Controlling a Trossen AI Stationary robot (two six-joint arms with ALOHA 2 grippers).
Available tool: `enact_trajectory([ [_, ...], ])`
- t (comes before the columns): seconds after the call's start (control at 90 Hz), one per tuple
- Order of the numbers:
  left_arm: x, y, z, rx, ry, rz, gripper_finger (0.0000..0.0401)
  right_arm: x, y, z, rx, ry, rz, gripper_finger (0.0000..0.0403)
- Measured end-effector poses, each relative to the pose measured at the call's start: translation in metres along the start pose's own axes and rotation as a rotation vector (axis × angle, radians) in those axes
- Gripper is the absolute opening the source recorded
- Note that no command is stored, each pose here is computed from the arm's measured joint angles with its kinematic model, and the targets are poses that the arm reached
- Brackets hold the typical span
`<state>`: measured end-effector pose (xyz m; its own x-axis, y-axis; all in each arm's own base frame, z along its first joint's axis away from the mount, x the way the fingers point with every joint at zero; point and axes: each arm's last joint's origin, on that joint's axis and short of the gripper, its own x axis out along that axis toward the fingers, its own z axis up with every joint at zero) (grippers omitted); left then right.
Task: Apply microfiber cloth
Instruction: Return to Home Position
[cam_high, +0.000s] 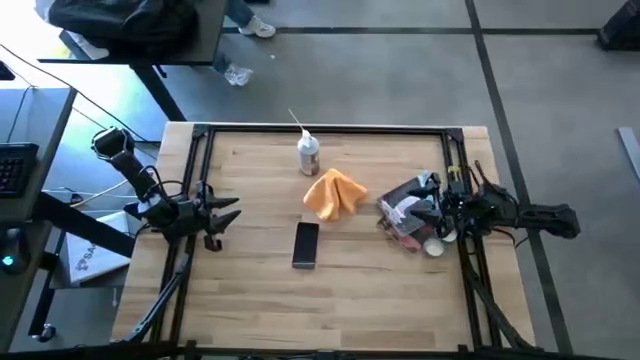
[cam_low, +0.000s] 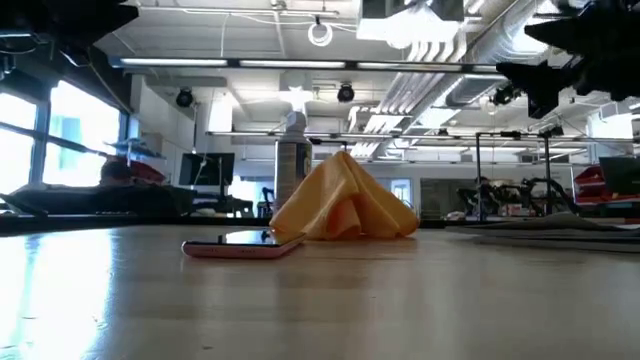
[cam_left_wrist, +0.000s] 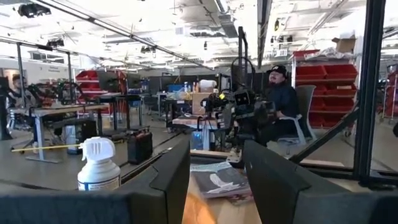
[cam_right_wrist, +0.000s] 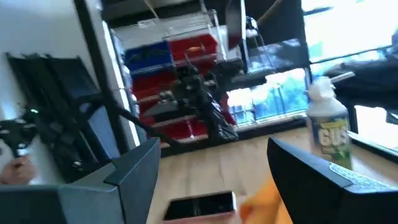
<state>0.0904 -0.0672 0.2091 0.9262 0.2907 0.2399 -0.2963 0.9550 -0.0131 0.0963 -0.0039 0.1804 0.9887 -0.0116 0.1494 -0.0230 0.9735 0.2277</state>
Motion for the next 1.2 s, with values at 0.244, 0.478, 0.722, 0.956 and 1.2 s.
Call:
enact_trajectory([
  [0.244, 0.0, 0.0, -0.001, -0.007, 0.003, -0.002, 0.0131, 0.0, -0.001, -0.003, -0.036, 0.026, -0.006, 0.0263],
  [0.478, 0.001, 0.0, -0.001, -0.016, 0.0, 0.003, 0.0131, 0.0, -0.002, -0.008, -0.031, 0.08, -0.024, 0.0263],
  [0.722, 0.007, -0.004, -0.014, 0.03, 0.036, -0.067, 0.0131, -0.001, -0.003, -0.012, -0.007, 0.126, -0.04, 0.0264],
  [0.956, 0.02, 0.0, -0.023, -0.001, 0.014, -0.224, 0.0131, -0.001, -0.003, -0.012, -0.007, 0.128, -0.04, 0.0263],
  [1.2, 0.036, 0.015, -0.033, -0.009, 0.054, -0.202, 0.0131, -0.001, -0.003, -0.012, -0.007, 0.128, -0.04, 0.0264],
])
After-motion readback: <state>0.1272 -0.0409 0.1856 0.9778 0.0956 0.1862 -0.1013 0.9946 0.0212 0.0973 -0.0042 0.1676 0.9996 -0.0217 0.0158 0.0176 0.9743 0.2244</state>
